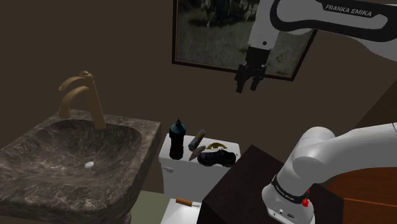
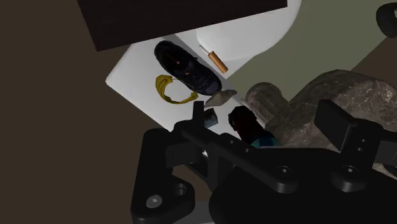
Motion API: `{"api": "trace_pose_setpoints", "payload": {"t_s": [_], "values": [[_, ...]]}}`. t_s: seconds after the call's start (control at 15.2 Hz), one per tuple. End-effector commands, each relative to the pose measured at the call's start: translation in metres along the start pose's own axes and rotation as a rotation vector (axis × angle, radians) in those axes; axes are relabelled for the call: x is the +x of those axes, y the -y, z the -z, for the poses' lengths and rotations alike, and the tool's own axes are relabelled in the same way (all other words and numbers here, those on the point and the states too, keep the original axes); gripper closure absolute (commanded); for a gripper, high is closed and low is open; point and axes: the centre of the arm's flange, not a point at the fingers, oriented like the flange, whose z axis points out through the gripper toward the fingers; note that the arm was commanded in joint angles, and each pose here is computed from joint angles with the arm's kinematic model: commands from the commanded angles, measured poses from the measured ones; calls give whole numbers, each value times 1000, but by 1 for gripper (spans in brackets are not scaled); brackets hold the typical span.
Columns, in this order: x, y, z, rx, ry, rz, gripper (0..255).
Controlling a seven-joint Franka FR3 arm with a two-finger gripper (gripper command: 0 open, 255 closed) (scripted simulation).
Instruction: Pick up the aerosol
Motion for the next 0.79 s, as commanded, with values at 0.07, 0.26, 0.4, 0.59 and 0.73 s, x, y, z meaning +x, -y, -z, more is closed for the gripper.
{"api": "trace_pose_setpoints", "payload": {"t_s": [0.07, 0.26, 0.4, 0.59, 0.73], "values": [[6, 2, -11, -1, -4, -23, 0], [25, 6, -45, -4, -16, -92, 0], [38, 7, -67, -5, -24, -138, 0], [58, 9, -100, -8, -36, -207, 0], [71, 9, -123, -10, -44, -253, 0]]}}
